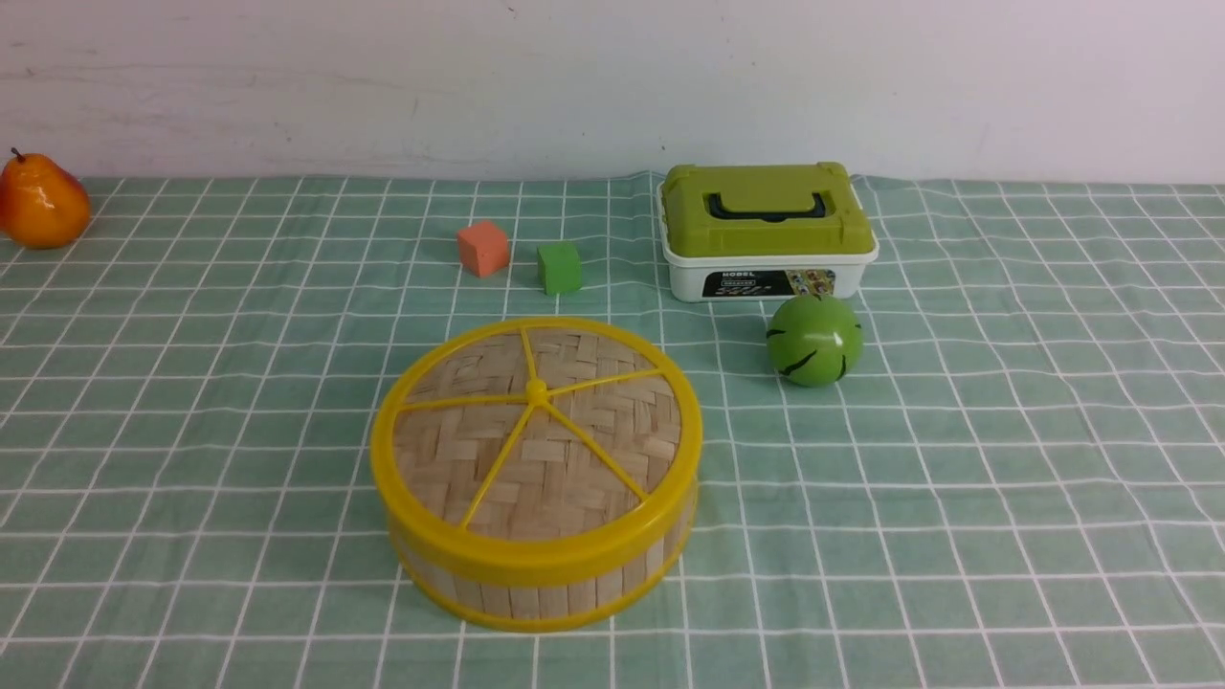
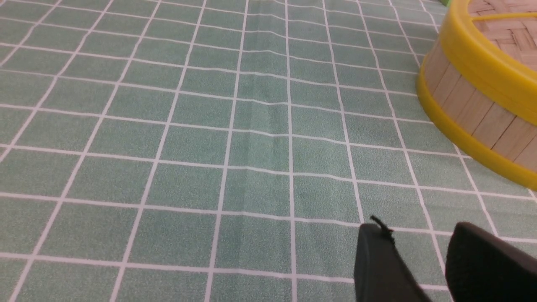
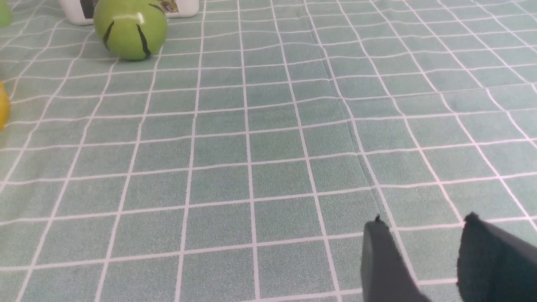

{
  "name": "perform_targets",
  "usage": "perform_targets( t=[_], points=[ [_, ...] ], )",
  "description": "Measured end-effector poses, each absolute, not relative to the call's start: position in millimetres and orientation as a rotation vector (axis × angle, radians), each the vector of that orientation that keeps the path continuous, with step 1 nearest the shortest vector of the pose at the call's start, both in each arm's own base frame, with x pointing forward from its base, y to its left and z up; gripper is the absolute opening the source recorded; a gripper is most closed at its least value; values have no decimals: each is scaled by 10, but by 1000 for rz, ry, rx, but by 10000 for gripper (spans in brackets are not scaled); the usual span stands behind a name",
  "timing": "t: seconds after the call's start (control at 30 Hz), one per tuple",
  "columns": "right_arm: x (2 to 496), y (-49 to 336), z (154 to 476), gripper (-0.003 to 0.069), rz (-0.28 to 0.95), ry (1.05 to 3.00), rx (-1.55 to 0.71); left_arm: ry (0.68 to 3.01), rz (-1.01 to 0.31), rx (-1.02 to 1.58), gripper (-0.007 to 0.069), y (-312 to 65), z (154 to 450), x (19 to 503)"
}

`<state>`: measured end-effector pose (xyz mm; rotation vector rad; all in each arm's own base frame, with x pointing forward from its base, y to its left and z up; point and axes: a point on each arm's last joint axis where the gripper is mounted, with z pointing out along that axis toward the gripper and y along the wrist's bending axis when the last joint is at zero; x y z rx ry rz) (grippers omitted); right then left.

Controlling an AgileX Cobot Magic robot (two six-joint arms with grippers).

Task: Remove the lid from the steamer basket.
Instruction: Use the right arm to lift the lid of the steamer

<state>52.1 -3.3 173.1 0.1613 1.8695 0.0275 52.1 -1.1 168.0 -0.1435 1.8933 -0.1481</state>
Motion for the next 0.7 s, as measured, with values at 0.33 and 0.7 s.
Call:
perform_targets(
  t=[0.33, 0.7],
  points=[
    [521, -33, 1731, 241, 27, 1870, 161, 1893, -148, -143, 239, -11, 1680, 521],
    [527, 94, 1748, 241, 505, 1809, 530, 1893, -148, -143, 239, -11, 1680, 521]
  ],
)
